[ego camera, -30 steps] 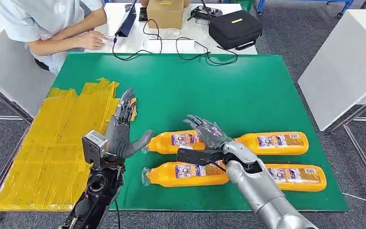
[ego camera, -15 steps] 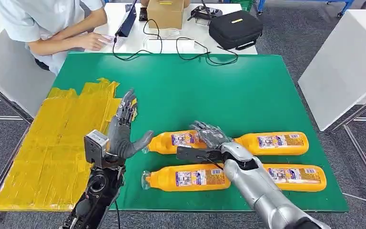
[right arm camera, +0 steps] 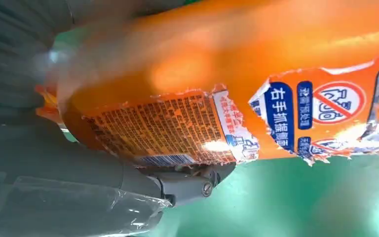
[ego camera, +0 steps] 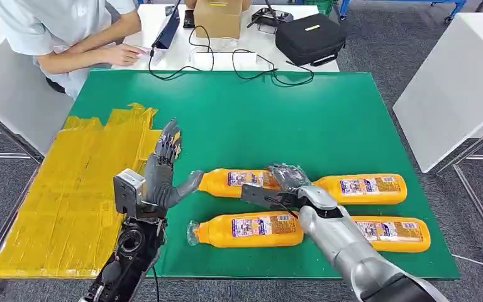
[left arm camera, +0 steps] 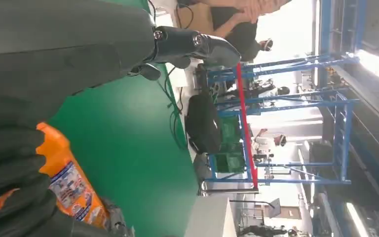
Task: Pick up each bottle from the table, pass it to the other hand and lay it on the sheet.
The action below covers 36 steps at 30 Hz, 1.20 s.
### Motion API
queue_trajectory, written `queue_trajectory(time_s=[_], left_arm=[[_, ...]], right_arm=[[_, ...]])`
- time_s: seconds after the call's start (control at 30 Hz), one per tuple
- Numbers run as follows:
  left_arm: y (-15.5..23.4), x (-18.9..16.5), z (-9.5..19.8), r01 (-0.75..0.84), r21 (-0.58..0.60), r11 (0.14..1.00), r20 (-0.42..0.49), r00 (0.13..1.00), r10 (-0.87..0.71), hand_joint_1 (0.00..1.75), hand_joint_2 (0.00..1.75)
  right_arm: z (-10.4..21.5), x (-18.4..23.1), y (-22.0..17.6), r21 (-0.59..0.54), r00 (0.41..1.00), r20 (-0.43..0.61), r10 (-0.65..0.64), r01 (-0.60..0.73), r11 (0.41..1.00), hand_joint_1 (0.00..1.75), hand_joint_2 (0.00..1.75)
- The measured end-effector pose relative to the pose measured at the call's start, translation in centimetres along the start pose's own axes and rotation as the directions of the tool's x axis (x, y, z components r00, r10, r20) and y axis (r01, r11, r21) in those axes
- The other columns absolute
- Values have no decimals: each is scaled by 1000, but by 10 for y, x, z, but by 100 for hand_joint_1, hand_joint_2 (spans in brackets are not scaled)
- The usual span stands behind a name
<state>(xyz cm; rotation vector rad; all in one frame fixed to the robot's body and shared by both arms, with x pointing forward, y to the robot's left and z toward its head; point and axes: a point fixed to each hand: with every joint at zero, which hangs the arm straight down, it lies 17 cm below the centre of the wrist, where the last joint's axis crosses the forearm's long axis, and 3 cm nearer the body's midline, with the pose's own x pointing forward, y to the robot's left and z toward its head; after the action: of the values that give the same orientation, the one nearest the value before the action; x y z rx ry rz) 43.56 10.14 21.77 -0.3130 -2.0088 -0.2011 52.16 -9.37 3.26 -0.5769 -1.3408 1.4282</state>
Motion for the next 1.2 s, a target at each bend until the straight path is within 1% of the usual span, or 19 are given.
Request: queue_trajectory(time_s=[0.33, 0.47, 0.5, 0.53, 0.57, 0.67, 0.7, 1.0, 1.03, 1.1, 1.2], left_arm=[[-1, -1, 1, -2, -1, 1000, -4, 1000, 2, 0, 175], [-3, -3, 2, -6, -4, 1000, -9, 1000, 6, 0, 175], [-3, -4, 2, -6, -5, 1000, -11, 1000, 6, 0, 175], [-3, -5, 3, -6, -4, 1000, -12, 1000, 6, 0, 175], [-3, -4, 3, -6, -4, 1000, -9, 1000, 6, 0, 175], [-3, -4, 3, -5, -3, 1000, -7, 1000, 5, 0, 175], [-3, -4, 3, -5, -4, 1000, -7, 1000, 5, 0, 175], [-4, -4, 3, -6, -7, 1000, -7, 1000, 6, 0, 175], [-4, -4, 3, -6, -7, 1000, -7, 1000, 6, 0, 175], [-5, -4, 3, -6, -7, 1000, -7, 1000, 6, 0, 175], [-9, -2, 1, -6, -19, 1000, 0, 1000, 6, 0, 175]], right_arm=[[-1, -1, -2, -14, 1000, -4, -6, 6, 1000, 175, 175], [-1, -6, -5, -36, 999, -13, -30, 30, 999, 175, 175], [-1, -5, -10, -73, 999, -3, -51, 50, 996, 175, 175], [0, -5, -21, -149, 996, 13, -93, 94, 984, 175, 175], [1, -5, -29, -193, 993, 21, -116, 117, 974, 175, 175], [5, -9, -51, -308, 986, 28, -165, 165, 937, 175, 175], [5, -10, -56, -328, 984, 29, -176, 175, 928, 175, 175], [8, -16, -58, -353, 976, 21, -216, 209, 912, 175, 175], [10, -16, -61, -371, 974, 28, -224, 218, 903, 175, 175], [15, -17, -72, -437, 965, 51, -257, 253, 863, 175, 175], [28, -21, -94, -547, 937, 113, -330, 336, 766, 175, 175]])
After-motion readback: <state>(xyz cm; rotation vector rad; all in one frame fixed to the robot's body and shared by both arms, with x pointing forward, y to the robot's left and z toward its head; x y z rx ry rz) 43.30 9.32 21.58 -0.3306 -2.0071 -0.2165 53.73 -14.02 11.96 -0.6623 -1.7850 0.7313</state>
